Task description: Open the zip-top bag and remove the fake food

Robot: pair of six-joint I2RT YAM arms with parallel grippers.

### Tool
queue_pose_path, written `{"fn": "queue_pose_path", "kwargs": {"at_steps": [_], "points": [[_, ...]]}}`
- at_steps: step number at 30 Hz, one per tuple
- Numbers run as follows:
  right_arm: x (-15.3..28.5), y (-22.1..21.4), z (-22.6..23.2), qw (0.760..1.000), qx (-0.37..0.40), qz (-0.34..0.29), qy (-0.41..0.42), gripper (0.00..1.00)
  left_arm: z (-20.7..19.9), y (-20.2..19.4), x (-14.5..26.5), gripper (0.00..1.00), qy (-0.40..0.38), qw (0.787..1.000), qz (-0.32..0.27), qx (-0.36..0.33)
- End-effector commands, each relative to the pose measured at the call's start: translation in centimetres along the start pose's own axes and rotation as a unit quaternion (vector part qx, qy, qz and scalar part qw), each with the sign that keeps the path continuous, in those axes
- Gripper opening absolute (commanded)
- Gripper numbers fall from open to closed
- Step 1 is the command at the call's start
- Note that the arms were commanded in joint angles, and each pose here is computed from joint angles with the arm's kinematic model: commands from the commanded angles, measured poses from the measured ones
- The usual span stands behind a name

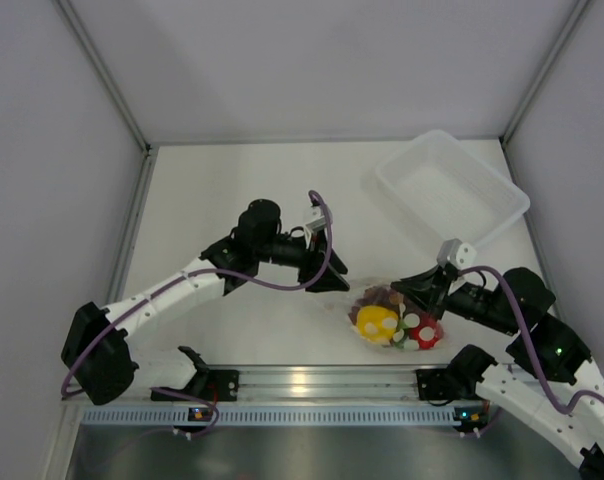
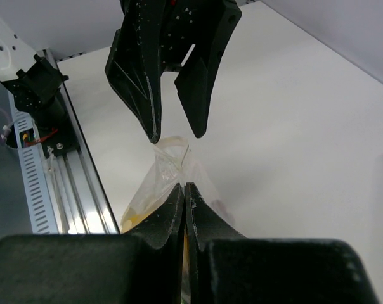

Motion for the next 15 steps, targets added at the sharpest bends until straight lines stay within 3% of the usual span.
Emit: {"fn": "queue_pose_path", "kwargs": {"at_steps": [1, 15], "points": [[0.3, 4.8, 0.5, 0.996, 0.025, -0.089, 0.006, 0.00, -0.7, 1.4, -0.3, 0.58, -0.013, 0.999, -0.021, -0.030], [0.8, 5.0, 2.2, 0.992, 0.041, -0.101, 0.056, 0.00, 0.8, 1.0, -1.7, 0.54, 0.017, 0.999, -0.014, -0.028]]}}
Point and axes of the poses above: each gripper's point midway between its finger pads, its own x axis back along the fingers, its own z axis along the line the jaws close on, y = z × x, the point moved 1 cm from there along x, back along the fingers, and after that the axes turned 5 degrees about -x, right-handed, at the moved point
